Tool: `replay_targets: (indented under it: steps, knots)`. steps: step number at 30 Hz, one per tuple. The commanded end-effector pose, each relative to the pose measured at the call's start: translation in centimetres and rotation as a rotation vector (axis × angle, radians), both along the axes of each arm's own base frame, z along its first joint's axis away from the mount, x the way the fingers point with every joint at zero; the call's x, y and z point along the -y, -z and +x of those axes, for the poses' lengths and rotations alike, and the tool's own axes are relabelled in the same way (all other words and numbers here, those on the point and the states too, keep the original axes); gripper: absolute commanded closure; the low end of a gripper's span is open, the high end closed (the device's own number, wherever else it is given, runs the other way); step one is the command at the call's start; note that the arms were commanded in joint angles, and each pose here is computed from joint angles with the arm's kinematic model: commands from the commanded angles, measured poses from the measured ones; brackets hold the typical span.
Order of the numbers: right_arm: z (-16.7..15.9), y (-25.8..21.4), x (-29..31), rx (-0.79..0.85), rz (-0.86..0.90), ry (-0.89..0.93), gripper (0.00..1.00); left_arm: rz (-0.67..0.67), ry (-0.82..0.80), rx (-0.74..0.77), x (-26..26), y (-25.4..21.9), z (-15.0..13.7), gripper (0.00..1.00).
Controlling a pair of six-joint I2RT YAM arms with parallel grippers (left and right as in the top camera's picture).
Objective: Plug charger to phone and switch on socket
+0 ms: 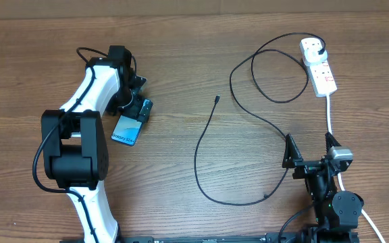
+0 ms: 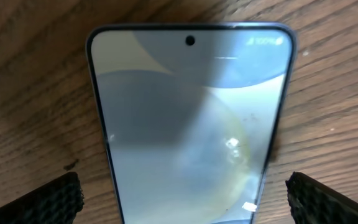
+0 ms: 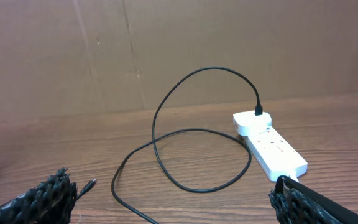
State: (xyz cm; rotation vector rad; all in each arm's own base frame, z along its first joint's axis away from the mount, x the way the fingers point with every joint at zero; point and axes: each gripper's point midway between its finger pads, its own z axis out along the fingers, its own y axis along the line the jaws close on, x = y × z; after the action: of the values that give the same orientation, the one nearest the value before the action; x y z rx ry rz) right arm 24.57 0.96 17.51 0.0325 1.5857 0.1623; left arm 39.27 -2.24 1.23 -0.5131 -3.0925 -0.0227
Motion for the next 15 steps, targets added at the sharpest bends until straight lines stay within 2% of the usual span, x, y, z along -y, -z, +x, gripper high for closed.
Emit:
replay_targets:
  steps: [1,15]
  knots:
    - [0.0,0.2,-0.1,0.001,0.002,-0.006,0.00,0.059,-0.015,-0.030,-1.2,1.3,-1.0,0.00]
    - [0.0,0.2,-0.1,0.001,0.002,-0.006,0.00,0.041,-0.068,-0.048,-0.9,3.5,-2.4,0.00]
